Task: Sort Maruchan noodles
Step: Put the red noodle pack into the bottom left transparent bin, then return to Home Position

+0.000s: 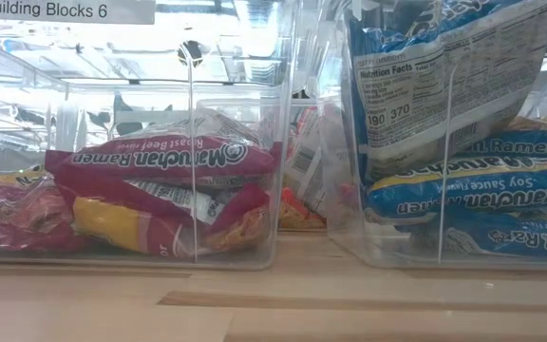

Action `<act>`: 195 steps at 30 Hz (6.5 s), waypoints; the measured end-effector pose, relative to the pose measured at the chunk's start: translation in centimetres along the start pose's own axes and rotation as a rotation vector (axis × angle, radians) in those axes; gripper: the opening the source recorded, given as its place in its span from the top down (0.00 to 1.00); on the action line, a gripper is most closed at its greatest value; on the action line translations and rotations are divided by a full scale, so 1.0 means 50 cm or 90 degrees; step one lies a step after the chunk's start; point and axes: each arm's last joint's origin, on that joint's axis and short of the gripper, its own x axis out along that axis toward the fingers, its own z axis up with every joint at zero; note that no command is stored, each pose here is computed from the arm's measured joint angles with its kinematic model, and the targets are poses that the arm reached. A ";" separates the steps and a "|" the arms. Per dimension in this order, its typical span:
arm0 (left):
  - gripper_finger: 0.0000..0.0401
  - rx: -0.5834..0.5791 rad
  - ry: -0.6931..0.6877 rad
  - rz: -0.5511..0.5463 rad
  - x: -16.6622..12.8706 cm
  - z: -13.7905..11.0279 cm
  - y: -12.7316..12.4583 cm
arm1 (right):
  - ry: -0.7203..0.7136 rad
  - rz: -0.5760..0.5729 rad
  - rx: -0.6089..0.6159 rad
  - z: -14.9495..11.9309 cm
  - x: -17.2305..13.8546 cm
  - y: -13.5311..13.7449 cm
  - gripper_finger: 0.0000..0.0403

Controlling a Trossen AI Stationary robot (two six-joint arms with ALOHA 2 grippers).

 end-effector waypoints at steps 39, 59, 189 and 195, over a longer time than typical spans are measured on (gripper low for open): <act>0.36 0.072 0.305 0.392 0.282 -0.253 -0.042 | 0.025 -0.019 -0.011 -0.007 0.004 -0.014 0.34; 0.65 0.034 0.401 0.399 0.324 -0.269 -0.029 | 0.024 -0.020 0.004 -0.007 0.004 -0.014 0.34; 0.41 0.174 -0.376 0.244 0.090 0.011 0.227 | 0.288 -0.033 -0.129 -0.086 -0.019 -0.022 0.34; 0.41 0.199 -0.434 0.226 0.043 0.007 0.208 | 0.288 -0.033 -0.129 -0.086 -0.019 -0.022 0.34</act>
